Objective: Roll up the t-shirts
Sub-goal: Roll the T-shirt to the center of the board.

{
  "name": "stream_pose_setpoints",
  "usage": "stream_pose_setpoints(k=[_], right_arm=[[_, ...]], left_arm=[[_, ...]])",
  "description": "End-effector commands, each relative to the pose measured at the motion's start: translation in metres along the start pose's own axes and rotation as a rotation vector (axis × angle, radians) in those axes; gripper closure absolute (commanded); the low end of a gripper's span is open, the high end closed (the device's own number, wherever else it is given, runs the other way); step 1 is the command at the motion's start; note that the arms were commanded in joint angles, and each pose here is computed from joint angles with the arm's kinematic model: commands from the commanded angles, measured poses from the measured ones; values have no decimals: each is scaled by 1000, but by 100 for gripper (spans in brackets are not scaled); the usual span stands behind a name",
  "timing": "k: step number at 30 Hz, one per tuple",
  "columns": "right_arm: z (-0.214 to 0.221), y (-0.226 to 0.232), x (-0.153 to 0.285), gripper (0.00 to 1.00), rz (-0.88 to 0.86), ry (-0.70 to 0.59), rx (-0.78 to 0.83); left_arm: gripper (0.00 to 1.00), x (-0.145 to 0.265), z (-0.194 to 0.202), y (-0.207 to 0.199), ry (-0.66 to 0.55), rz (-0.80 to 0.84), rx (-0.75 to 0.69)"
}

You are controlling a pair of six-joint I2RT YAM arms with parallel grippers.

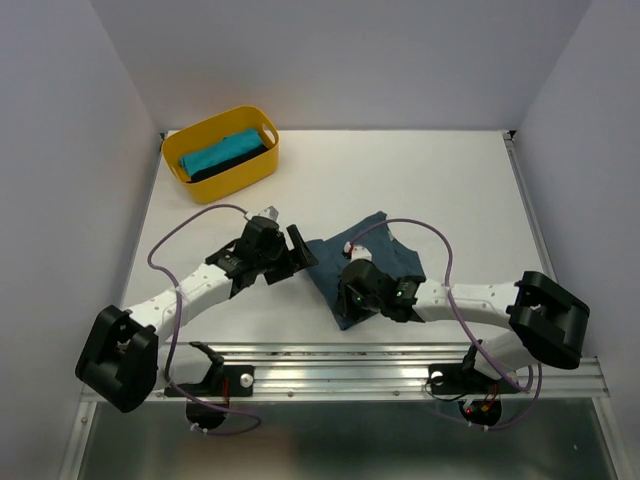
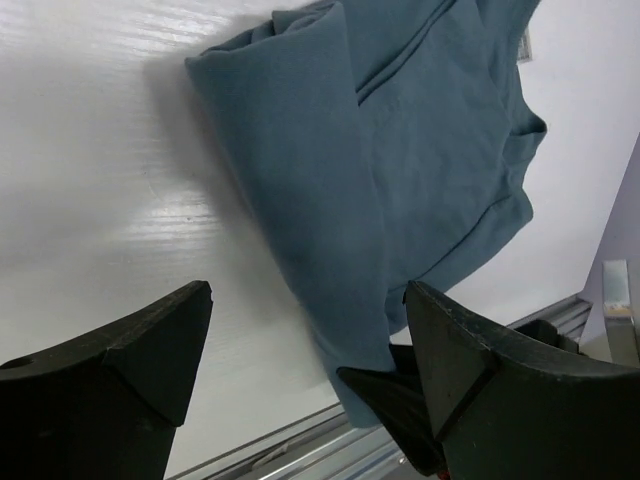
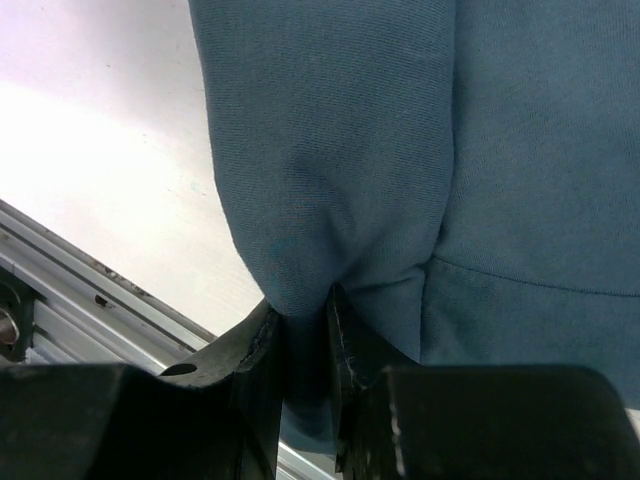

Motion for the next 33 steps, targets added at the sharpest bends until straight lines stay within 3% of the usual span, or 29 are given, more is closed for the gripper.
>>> stream_pose_setpoints(k=[1,12,18,21,25,27,28,29,31,33], right_arm=[[-6,16,6,99,-91,-11,-29],[-6,14,9,99,-123,-5,-42],[-3,12,11,99,-126,-1,-41],[-4,8,12,99,-124,-6,-46],[-1,4,13,99,-122,-2,-43],[2,0,13,99,-114,3,-38],[3,-1,13,99,-113,4,-38],[4,-2,13,99,-111,6,-36],[5,-4,12,99,-105,8,-36],[5,-7,13,86,-83,17,-31]], left_arm=[[11,-16,-13,-14,-76,76,109],[12,-51,-14,-10,-58,60,92],[22,-75,-12,-2,-38,28,95],[33,-80,-13,-2,-41,28,104],[59,-84,-13,-3,-31,25,98],[83,-82,-14,-3,-27,20,90],[83,-81,-14,-3,-24,17,89],[97,-81,-13,-3,-18,16,85],[100,-79,-12,-2,-3,3,84],[100,-76,-12,-3,4,0,75]])
Point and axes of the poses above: each gripper's point midway between its finger pads, its own x axis back along the fingers, its own y axis along the line the jaws close on, z = x × y, the point moved 2 cm from there along x, back along the fingers, and after that the axes turned 8 degrees about -x, right-handed, at the moved point
